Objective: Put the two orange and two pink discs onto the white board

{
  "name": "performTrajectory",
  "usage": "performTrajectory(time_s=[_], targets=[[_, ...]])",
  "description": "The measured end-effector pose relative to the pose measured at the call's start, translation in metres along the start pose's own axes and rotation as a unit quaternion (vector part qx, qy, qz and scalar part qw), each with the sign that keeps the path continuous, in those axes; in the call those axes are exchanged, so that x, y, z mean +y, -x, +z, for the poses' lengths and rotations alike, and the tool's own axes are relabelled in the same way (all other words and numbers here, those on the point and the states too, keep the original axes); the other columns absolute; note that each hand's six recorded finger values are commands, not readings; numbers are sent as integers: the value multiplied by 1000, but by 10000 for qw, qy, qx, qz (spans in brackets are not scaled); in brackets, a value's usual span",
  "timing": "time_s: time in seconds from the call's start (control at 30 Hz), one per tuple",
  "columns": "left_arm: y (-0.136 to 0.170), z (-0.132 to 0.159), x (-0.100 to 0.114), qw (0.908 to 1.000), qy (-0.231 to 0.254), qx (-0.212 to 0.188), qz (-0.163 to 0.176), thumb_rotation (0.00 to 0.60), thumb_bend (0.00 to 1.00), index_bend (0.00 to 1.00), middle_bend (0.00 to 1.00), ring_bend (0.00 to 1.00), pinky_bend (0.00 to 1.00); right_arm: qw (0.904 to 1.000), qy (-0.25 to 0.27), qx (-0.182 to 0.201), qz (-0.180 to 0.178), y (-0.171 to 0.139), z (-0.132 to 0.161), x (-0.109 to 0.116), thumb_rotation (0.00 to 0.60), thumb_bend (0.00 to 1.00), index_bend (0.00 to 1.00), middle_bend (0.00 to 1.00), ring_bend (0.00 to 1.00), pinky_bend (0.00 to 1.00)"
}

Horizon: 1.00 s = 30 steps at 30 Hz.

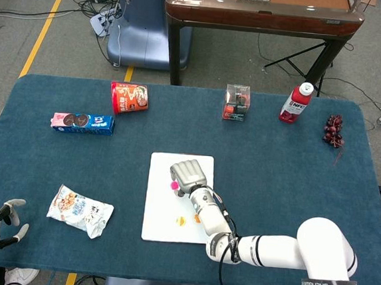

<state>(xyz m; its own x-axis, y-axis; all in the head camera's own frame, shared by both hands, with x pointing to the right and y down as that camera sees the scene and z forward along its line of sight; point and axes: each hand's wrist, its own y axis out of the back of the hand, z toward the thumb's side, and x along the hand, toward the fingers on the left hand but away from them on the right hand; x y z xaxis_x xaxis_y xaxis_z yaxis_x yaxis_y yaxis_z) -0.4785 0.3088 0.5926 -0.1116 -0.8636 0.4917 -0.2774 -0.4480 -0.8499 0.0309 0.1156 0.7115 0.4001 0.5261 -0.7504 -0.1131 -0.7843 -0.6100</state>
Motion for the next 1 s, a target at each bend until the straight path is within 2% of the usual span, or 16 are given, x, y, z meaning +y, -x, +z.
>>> performTrajectory(time_s=[0.7,1.0], targets=[[6,-6,-6,10000,17,63,-62,600,309,386,621,565,753,9995,-27,-260,149,10,-10,-9,600,226,508,1000,1000,1000],[8,-7,-7,9999,20,76,-88,600,309,386,621,565,753,9994,1,-321,101,12,-10,-6,600,82,286,1000,1000,1000]])
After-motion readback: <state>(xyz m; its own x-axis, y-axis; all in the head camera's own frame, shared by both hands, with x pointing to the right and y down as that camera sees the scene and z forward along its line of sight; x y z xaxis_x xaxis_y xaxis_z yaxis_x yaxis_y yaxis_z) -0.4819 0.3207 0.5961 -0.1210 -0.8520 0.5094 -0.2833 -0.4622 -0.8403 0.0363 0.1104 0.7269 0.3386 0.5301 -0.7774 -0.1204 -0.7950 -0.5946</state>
